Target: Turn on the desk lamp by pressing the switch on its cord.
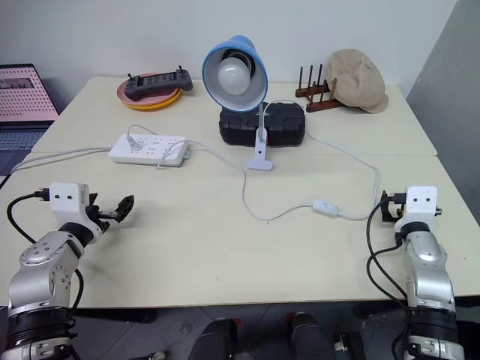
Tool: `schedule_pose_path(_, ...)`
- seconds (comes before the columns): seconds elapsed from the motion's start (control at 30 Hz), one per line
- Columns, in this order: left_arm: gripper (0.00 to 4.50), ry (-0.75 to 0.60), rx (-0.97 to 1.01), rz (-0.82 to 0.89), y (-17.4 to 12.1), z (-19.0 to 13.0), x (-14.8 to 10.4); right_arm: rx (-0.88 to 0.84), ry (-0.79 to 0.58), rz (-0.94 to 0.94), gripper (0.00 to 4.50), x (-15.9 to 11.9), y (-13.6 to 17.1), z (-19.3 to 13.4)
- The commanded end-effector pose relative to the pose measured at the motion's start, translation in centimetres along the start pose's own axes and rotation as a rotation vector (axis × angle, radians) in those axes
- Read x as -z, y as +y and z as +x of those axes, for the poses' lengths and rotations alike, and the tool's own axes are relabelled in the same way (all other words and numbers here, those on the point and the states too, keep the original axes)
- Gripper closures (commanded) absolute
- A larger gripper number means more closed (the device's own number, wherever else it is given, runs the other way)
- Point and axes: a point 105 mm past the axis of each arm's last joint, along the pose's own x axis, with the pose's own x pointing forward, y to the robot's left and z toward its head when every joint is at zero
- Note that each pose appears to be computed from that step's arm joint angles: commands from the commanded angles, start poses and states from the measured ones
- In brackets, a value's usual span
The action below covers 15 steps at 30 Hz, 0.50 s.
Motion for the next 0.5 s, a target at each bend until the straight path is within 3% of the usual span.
schedule_pose_path(0.03, 0.00, -0.040, 0.005, 0.007, 0.2, -0.3, -1.4, 0.031, -0.055, 0.000, 0.01, -1.7, -0.9, -0.1)
schedule_pose_path(0.37, 0.00, -0.039, 0.042, 0.010, 0.0, -0.6, -1.7, -0.028, -0.061, -0.025, 0.01, -2.3, -0.6, -0.5)
schedule_pose_path(0.5, 0.00, -0.030, 0.157, 0.010, -1.5, -0.7, -2.1, -0.299, -0.095, -0.034, 0.01, -4.1, 2.4, -1.2)
